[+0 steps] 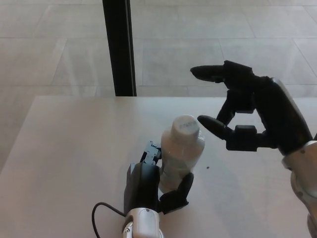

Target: The robot uses its left hand to to lift the bottle kept on the middle of the desk and tilts it towards its right hand. It then uses its right hand to rotate its cap to open it and places the bottle and cap back on the desk

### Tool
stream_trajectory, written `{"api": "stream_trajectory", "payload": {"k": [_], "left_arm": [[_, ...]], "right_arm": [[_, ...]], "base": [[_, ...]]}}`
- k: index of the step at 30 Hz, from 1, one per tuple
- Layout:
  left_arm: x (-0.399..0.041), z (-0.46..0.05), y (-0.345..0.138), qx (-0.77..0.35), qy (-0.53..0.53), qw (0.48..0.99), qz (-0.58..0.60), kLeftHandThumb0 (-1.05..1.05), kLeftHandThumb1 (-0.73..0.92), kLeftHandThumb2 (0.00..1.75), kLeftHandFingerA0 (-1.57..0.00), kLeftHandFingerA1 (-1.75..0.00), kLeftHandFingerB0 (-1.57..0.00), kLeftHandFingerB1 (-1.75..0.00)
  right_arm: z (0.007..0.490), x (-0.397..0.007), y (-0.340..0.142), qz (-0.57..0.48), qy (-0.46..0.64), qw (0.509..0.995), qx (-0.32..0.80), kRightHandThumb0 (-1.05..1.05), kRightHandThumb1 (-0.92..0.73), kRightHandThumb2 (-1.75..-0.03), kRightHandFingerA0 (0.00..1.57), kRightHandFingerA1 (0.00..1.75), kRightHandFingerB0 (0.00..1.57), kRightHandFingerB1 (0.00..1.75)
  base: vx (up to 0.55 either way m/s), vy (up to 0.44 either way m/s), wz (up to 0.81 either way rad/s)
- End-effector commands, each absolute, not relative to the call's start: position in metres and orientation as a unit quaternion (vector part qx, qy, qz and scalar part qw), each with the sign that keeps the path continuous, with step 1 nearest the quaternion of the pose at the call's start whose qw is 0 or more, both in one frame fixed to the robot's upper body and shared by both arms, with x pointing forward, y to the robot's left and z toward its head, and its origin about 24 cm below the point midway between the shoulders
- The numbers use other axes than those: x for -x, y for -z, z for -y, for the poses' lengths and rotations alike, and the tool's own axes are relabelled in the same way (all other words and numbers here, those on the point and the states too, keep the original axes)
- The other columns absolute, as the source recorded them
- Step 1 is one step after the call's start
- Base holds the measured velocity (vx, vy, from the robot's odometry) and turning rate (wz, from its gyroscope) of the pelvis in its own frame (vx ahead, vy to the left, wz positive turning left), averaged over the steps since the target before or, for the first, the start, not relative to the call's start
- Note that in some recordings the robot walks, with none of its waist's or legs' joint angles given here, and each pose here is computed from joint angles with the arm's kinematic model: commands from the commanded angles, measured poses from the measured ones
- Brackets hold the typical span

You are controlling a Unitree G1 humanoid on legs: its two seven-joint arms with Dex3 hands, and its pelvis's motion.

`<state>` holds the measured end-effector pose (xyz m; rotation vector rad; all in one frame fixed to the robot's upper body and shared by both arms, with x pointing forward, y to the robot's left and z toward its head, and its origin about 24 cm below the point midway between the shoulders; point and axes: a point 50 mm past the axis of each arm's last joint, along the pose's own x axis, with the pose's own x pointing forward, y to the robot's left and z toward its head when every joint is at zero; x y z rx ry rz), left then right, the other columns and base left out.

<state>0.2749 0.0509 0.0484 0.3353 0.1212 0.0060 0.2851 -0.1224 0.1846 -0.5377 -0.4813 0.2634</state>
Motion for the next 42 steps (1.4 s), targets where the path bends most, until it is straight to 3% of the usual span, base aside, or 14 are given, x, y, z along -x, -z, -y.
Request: {"api": "stream_trajectory", "payload": {"k": [1,26,27,28,29,30,31,32,34,35,37,38,39,42], "left_arm": [[-0.274,-0.047,-0.051,-0.157,-0.003,0.986,-0.058,0.17,0.92,1.26,-0.81,-1.75,-0.62,-1.70],[-0.270,-0.039,-0.049,-0.220,0.026,0.974,-0.046,0.22,0.92,1.08,-0.68,-1.75,-0.60,-1.68],[-0.270,-0.039,-0.048,-0.220,0.029,0.974,-0.043,0.13,0.82,1.35,-0.87,-1.10,-0.83,-1.06],[-0.269,-0.038,-0.047,-0.227,0.033,0.972,-0.042,0.13,0.83,1.35,-0.86,-1.09,-0.82,-1.06],[-0.268,-0.038,-0.047,-0.229,0.036,0.972,-0.038,0.25,0.91,1.10,-0.84,-1.75,-0.73,-1.55],[-0.268,-0.039,-0.047,-0.240,0.038,0.969,-0.035,0.14,0.83,1.35,-0.88,-1.10,-0.84,-1.06],[-0.268,-0.039,-0.047,-0.240,0.037,0.969,-0.034,0.14,0.82,1.35,-0.88,-1.10,-0.84,-1.06],[-0.268,-0.039,-0.047,-0.240,0.036,0.970,-0.034,0.26,0.90,1.11,-0.81,-1.75,-0.72,-1.56],[-0.267,-0.038,-0.046,-0.236,0.036,0.970,-0.036,0.28,0.89,1.15,-0.83,-1.75,-0.74,-1.57],[-0.267,-0.038,-0.046,-0.235,0.036,0.971,-0.036,0.14,0.82,1.35,-0.87,-1.10,-0.84,-1.06],[-0.267,-0.038,-0.047,-0.237,0.036,0.970,-0.036,0.14,0.82,1.35,-0.87,-1.10,-0.84,-1.06],[-0.267,-0.037,-0.047,-0.235,0.037,0.971,-0.032,0.26,0.92,1.03,-0.92,-1.75,-0.80,-1.56],[-0.267,-0.038,-0.047,-0.233,0.037,0.971,-0.031,0.12,0.83,1.36,-0.88,-1.11,-0.84,-1.06],[-0.268,-0.038,-0.048,-0.236,0.037,0.970,-0.035,0.12,0.83,1.36,-0.88,-1.10,-0.84,-1.06]], "right_arm": [[0.127,-0.283,-0.170,0.192,-0.135,0.922,0.309,-0.67,-0.63,-0.61,0.95,1.30,0.47,0.38],[0.125,-0.280,-0.177,0.120,-0.182,0.902,0.373,-0.84,-0.51,-0.90,1.03,1.37,0.38,0.48],[0.126,-0.280,-0.177,0.121,-0.180,0.902,0.373,-0.84,-0.51,-0.91,1.05,1.38,0.39,0.48],[0.126,-0.280,-0.178,0.121,-0.178,0.902,0.373,-0.84,-0.51,-0.91,1.05,1.38,0.38,0.48],[0.126,-0.280,-0.178,0.122,-0.177,0.903,0.371,-0.86,-0.52,-0.92,1.04,1.36,0.38,0.48],[0.126,-0.280,-0.178,0.122,-0.176,0.903,0.372,-0.86,-0.52,-0.92,1.05,1.37,0.39,0.48],[0.126,-0.281,-0.178,0.122,-0.176,0.904,0.371,-0.85,-0.51,-0.92,1.05,1.35,0.37,0.48],[0.126,-0.281,-0.177,0.121,-0.175,0.904,0.371,-0.84,-0.51,-0.91,1.08,1.36,0.38,0.48],[0.126,-0.281,-0.175,0.116,-0.173,0.905,0.371,-0.74,-0.59,-0.58,0.98,1.41,0.43,0.38],[0.126,-0.281,-0.174,0.115,-0.174,0.905,0.371,-0.73,-0.59,-0.58,0.99,1.39,0.44,0.38],[0.126,-0.281,-0.174,0.115,-0.174,0.904,0.373,-0.73,-0.55,-0.61,0.99,1.43,0.44,0.39],[0.127,-0.280,-0.173,0.114,-0.175,0.903,0.377,-0.64,-0.57,-0.61,1.00,1.50,0.46,0.40],[0.127,-0.280,-0.172,0.113,-0.175,0.902,0.378,-0.57,-0.59,-0.62,0.99,1.52,0.46,0.40],[0.130,-0.279,-0.172,0.105,-0.174,0.898,0.390,-0.58,-0.49,-0.81,1.08,1.38,0.43,0.52]], "base": [[0.00,0.000,0.00],[0.00,0.000,0.00],[0.00,0.000,0.00],[0.00,0.000,0.00],[0.00,0.000,0.00],[0.00,0.000,0.00],[0.00,0.000,0.00],[0.00,0.000,0.00],[0.00,0.000,0.00],[0.00,0.000,0.00],[0.00,0.000,0.00],[0.00,0.000,0.00],[0.00,0.000,0.00],[0.00,0.000,0.00]]}}
